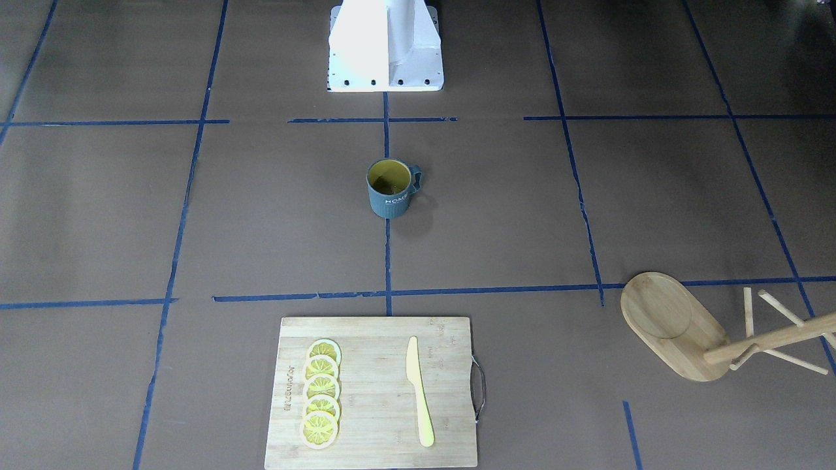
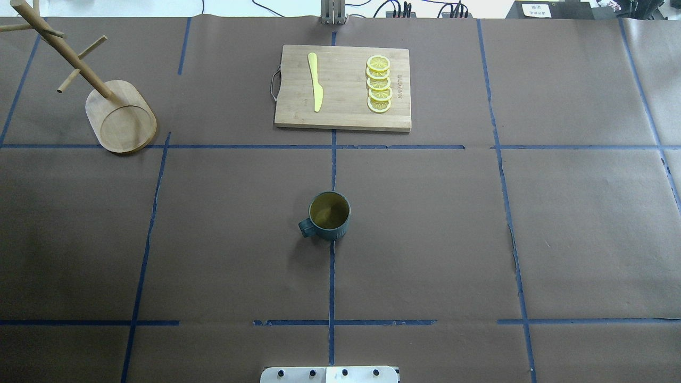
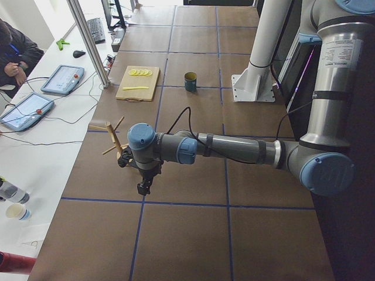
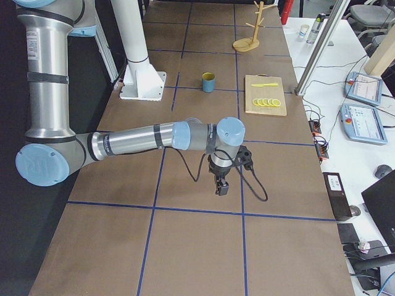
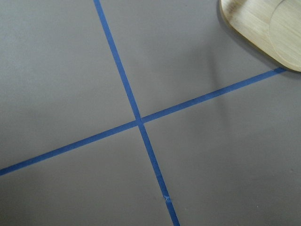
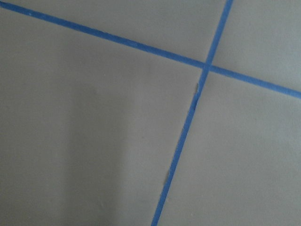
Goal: Hang cup on storage rack
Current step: 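Move the left gripper from the rack toward the teal mug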
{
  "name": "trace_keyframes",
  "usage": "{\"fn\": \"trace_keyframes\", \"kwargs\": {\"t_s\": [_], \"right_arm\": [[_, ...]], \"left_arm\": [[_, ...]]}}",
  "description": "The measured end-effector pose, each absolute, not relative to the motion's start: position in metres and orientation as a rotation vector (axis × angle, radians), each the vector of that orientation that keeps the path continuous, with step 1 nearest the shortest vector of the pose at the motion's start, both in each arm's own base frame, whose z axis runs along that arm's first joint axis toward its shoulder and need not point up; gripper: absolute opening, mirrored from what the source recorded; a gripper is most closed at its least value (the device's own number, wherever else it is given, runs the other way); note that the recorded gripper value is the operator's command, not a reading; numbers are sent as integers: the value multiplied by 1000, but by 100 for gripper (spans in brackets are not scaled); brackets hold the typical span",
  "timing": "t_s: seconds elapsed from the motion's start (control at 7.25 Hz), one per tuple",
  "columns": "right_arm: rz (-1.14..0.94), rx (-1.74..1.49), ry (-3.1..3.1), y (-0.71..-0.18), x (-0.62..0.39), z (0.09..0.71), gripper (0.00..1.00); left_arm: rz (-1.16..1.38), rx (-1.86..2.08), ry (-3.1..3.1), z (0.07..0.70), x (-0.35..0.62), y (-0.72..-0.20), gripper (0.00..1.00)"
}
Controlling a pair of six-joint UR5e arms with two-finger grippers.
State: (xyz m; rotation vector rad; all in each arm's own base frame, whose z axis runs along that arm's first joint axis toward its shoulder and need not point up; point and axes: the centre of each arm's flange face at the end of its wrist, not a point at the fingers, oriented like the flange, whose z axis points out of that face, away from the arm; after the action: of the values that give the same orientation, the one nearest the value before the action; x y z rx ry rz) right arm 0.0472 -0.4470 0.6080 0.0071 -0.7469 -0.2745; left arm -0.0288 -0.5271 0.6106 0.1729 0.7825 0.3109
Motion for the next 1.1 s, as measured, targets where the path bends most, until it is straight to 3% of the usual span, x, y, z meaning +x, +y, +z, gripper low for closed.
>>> {"fn": "trace_keyframes", "kwargs": {"t_s": [0.55,1.1], "right_arm": [[-219,-27,-750,-414,64,634,100],[-219,11,-747,-417,64,630,100]], "left_arm": [[440,330,851,540,6,-534,100],[517,461,952,437,148,-502,100]]}}
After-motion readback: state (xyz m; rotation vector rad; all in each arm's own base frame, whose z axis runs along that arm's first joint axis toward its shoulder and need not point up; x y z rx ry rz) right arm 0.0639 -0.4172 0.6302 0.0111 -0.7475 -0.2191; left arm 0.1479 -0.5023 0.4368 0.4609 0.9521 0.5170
